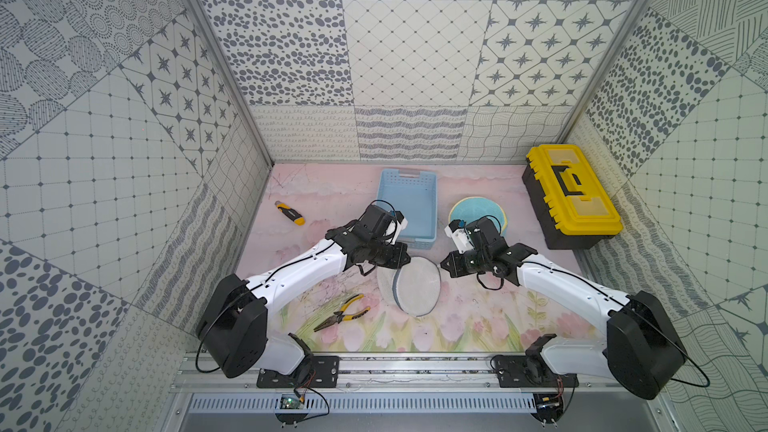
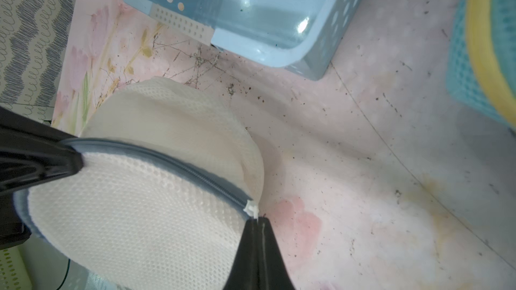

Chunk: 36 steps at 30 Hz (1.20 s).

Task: Turn the laundry bag inside out
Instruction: Zip the zipper on the laundry bag.

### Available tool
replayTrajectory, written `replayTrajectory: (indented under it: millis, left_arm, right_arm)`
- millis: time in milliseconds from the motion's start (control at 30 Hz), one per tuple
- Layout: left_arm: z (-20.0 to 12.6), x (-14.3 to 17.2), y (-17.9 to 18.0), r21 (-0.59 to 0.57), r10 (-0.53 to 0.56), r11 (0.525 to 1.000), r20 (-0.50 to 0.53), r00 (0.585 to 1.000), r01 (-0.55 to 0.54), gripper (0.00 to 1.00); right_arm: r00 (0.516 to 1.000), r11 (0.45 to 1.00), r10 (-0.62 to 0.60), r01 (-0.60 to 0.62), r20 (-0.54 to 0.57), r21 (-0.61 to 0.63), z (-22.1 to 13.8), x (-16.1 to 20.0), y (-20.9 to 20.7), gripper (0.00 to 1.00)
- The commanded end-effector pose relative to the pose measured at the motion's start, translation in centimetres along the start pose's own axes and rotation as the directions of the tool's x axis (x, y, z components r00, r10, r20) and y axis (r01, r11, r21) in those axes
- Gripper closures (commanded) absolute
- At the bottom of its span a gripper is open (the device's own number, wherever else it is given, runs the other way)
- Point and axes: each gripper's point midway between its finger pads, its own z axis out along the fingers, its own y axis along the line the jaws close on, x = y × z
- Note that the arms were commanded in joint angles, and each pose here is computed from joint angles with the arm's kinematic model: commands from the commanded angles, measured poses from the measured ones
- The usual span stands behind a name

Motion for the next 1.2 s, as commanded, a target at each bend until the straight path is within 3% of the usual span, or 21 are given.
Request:
replayTrajectory:
  millis: [0, 100, 233, 333, 400, 467, 533, 600, 767, 867, 1167]
  left_arm:
    - [-0.4, -1.3, 0.6, -0.022, -0.034, 0.999, 0.069, 0.997, 0.036, 1.0]
    - [-0.4, -0.7, 0.7, -0.012, -0.059, 0.998, 0.05, 0.997, 0.06, 1.0]
    - [0.2, 2.7, 0.7, 0.004, -0.133, 0.991, -0.087, 0.987, 0.134, 0.98]
    - [0.2, 6.5, 0.3, 0.021, -0.2, 0.977, -0.245, 0.949, 0.212, 0.76]
    - [-0.5, 8.0, 0.3, 0.007, -0.221, 0.972, -0.31, 0.925, 0.234, 0.69]
    - [-1.9, 7.5, 0.2, 0.003, -0.201, 0.978, -0.268, 0.942, 0.209, 0.63]
    - [-3.7, 4.9, 0.7, -0.023, -0.145, 0.989, -0.128, 0.981, 0.143, 0.52]
    - [-4.3, 1.8, 0.6, -0.001, -0.098, 0.995, -0.016, 0.995, 0.098, 0.48]
    - [-1.3, -4.6, -1.2, 0.144, -0.055, 0.989, 0.137, 0.989, 0.035, 0.47]
    - [1.5, -6.0, -2.2, 0.237, -0.056, 0.971, 0.101, 0.993, 0.031, 0.49]
    - [5.0, -3.4, -2.5, 0.227, -0.003, 0.974, -0.033, 0.999, 0.01, 0.53]
  right_arm:
    - [0.999, 0.998, 0.046, -0.045, -0.009, 0.044, 0.0, 1.2, -1.4, 1.0]
    - [0.999, 0.998, 0.038, -0.038, -0.002, 0.049, -0.1, 1.0, -1.5, 1.0]
    - [0.999, 0.999, -0.005, 0.003, 0.032, 0.04, -0.4, -1.2, -0.8, 1.0]
    - [0.998, 0.999, -0.038, 0.037, 0.049, 0.017, -0.4, -2.9, 0.2, 1.0]
    - [0.997, 0.998, -0.059, 0.059, 0.056, -0.004, -0.3, -3.8, 0.9, 1.0]
    - [0.995, 0.996, -0.079, 0.081, 0.054, -0.041, -0.3, -4.3, 1.7, 1.0]
    - [0.994, 0.992, -0.096, 0.099, 0.051, -0.072, -0.2, -4.7, 2.3, 1.0]
    - [0.994, 0.99, -0.104, 0.108, 0.046, -0.09, 0.0, -4.8, 2.7, 1.0]
    - [0.993, 0.986, -0.112, 0.116, 0.042, -0.119, 0.1, -4.9, 3.3, 1.0]
    - [0.993, 0.985, -0.113, 0.118, 0.039, -0.123, 0.0, -5.0, 3.5, 1.0]
    - [0.993, 0.984, -0.115, 0.119, 0.038, -0.13, 0.1, -5.2, 3.7, 1.0]
